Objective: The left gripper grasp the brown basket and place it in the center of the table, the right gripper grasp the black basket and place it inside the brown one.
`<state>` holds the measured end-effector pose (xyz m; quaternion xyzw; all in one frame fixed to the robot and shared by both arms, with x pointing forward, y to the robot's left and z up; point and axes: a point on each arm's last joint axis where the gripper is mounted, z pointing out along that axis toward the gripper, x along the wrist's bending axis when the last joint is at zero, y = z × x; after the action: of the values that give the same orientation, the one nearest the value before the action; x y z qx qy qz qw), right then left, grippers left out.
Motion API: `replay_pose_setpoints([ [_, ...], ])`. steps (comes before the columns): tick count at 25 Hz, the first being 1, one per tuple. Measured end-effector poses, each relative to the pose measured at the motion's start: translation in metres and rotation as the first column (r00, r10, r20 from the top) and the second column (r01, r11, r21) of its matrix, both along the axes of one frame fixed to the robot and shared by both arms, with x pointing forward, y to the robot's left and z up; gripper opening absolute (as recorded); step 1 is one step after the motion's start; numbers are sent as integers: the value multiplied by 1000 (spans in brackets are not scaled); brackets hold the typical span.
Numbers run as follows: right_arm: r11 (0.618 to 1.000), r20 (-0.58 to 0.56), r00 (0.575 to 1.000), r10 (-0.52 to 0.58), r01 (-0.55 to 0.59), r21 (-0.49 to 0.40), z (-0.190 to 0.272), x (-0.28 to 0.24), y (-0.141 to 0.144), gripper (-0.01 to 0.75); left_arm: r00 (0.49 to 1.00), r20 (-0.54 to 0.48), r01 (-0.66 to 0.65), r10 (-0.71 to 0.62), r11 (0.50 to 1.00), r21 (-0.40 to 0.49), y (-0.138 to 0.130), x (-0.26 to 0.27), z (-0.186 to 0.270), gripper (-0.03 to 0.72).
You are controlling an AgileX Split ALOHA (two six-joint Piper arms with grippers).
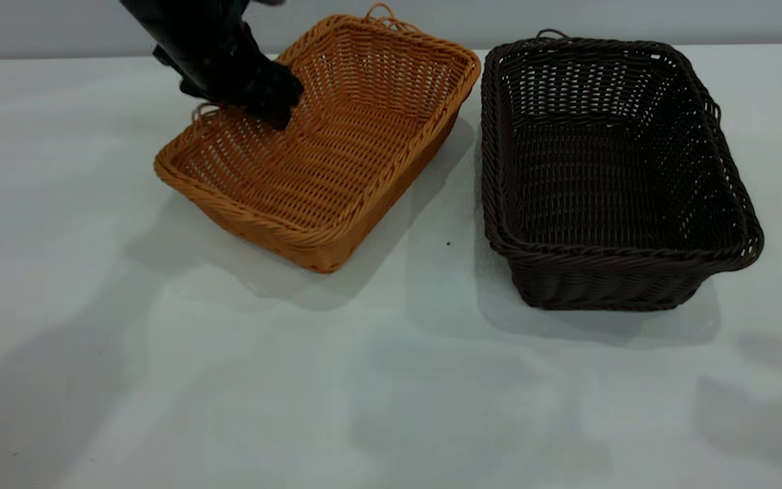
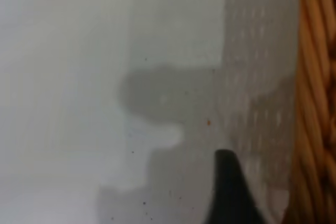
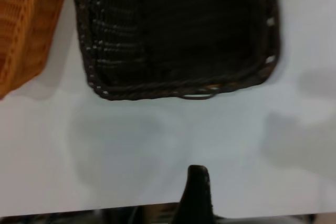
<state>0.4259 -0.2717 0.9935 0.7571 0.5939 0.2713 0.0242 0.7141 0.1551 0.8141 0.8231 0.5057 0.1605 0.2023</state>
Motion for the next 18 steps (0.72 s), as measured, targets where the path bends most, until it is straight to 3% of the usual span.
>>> replay_pose_setpoints([
  [5, 987, -111, 993, -43, 59, 150, -28, 23, 10, 584, 1000, 6, -1, 1, 1000, -2, 0, 1, 0, 96],
  [10, 940, -235, 968, -91, 161, 300, -63, 44, 23, 584, 999, 38, -8, 9, 1000, -23, 0, 3, 33, 78],
  [18, 843, -370, 909, -194, 347, 412, -122, 67, 46, 584, 985, 170, -14, 21, 999, -42, 14, 8, 108, 76],
])
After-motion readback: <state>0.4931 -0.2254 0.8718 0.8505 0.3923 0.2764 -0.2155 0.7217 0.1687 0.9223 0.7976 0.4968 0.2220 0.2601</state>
